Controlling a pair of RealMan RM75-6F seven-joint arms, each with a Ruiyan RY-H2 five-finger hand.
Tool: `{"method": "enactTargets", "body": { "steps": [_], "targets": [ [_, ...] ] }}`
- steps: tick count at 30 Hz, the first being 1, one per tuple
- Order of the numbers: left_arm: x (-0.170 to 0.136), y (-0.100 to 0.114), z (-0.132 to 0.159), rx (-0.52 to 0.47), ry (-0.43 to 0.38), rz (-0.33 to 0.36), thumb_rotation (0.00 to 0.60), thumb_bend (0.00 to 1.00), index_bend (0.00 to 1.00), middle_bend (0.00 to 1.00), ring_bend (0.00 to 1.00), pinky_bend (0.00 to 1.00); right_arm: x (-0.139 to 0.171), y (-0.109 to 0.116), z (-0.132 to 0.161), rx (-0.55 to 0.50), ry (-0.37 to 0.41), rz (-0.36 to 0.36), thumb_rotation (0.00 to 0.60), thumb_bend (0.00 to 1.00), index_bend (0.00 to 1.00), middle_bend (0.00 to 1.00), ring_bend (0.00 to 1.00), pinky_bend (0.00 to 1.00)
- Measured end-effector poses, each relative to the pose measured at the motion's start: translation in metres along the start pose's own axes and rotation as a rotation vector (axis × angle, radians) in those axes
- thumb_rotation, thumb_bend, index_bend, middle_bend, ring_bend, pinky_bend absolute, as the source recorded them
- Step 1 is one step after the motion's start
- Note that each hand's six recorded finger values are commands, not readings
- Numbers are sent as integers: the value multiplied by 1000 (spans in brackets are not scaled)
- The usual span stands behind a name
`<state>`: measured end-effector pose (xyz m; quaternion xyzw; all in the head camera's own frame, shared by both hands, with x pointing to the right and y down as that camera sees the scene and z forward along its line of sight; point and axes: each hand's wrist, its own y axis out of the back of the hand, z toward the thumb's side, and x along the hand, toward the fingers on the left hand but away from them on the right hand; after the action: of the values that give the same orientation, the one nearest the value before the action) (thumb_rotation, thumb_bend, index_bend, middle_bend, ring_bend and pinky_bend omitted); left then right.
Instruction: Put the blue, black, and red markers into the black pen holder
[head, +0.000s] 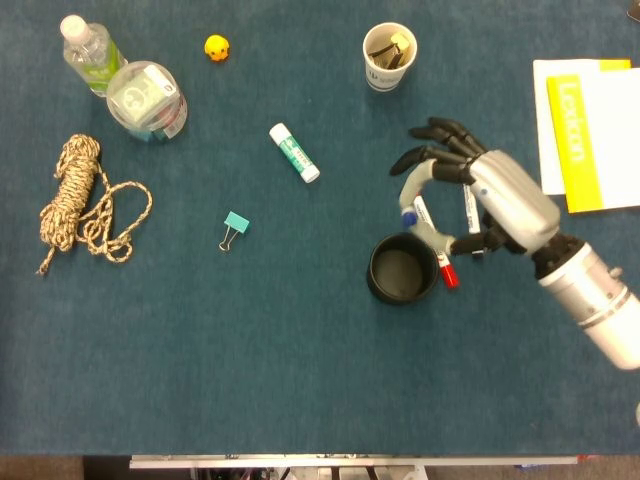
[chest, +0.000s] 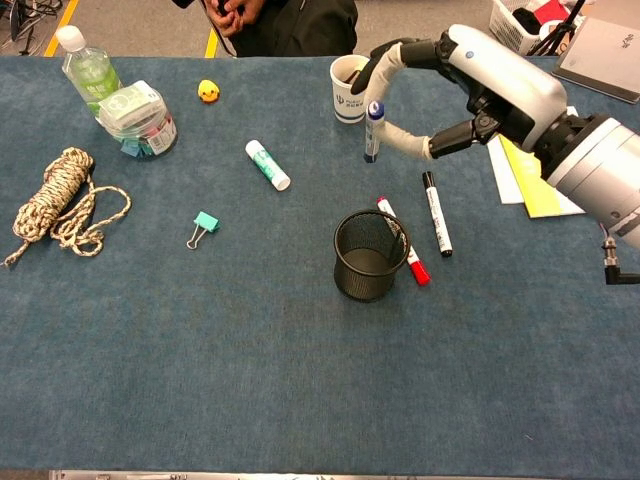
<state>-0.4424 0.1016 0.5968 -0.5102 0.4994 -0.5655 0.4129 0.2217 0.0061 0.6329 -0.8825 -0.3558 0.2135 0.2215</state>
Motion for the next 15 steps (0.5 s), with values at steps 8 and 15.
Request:
{"method": "enactTargets", "body": {
  "steps": [8,15],
  "targets": [
    [-3,-2,1,-1,0,-5,600,470,265,310,280,128,16,-30,1,-89,-24,120,600,367,663,358,123,0],
    [-4,-2,-5,1,17,-3,600,469,265,310,280,128,30,-36,-10,-85,-59,152,600,366,663,358,123,0]
  ]
}}
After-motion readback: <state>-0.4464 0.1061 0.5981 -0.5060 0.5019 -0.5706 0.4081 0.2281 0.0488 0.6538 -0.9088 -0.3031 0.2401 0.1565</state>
